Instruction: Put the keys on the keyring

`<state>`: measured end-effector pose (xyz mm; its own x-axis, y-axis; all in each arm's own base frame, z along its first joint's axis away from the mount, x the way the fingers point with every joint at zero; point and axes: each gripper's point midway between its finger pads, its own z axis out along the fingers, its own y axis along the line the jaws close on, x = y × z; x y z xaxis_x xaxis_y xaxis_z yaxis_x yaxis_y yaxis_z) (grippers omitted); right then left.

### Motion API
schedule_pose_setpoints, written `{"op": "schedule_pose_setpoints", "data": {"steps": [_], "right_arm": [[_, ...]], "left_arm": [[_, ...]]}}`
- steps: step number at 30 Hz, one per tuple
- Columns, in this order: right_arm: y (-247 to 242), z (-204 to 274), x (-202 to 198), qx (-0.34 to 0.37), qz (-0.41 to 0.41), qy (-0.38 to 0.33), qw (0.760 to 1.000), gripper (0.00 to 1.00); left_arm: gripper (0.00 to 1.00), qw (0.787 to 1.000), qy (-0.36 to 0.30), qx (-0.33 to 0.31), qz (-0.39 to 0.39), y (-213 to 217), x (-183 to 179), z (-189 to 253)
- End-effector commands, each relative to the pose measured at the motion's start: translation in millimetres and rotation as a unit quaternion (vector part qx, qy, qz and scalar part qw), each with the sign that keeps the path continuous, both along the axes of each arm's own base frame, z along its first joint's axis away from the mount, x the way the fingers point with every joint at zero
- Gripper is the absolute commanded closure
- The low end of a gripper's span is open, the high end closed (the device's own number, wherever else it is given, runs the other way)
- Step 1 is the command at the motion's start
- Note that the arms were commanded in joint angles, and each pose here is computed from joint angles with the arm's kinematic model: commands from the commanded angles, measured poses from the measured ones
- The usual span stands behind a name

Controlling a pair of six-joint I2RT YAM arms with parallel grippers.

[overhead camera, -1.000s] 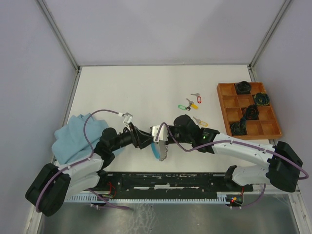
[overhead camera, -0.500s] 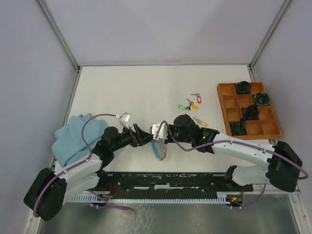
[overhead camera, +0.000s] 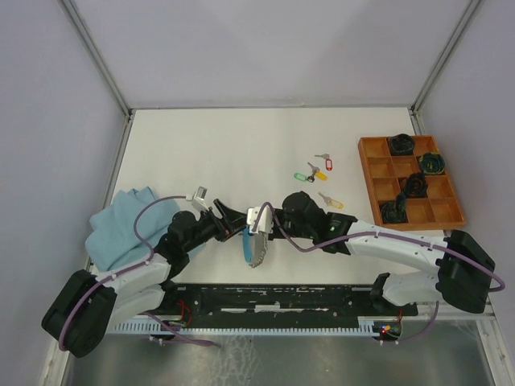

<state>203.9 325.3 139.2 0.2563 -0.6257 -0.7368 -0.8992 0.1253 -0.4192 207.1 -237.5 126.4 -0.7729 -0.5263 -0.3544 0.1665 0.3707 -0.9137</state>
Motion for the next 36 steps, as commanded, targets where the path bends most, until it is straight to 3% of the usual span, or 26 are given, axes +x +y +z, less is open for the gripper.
{"op": "schedule_pose_setpoints", "data": {"steps": [1,15,19,31,36], "right_arm": [[23,42,5,0.061,0.005,-0.028,0.998,1.00],[26,48,5,0.065,0.005,-0.039,0.997,1.00],[27,54,5,0.072,0.005,-0.042,0.997,1.00],[29,55,6,0.069,-0.001,-0.043,0.997,1.00],[28,52,4,0.064,-0.002,-0.040,0.997,1.00]], "left_arm": [[0.13,0.997,0.032,-0.052,0.043,3,8,5],[0.12,0.995,0.074,-0.062,0.011,-12,-6,-6],[0.17,0.992,0.094,-0.083,0.019,-11,-7,-14],[0.20,0.987,0.079,-0.137,-0.012,-26,-11,5],[0.26,0.988,0.072,-0.139,-0.016,-27,-11,8]]}}
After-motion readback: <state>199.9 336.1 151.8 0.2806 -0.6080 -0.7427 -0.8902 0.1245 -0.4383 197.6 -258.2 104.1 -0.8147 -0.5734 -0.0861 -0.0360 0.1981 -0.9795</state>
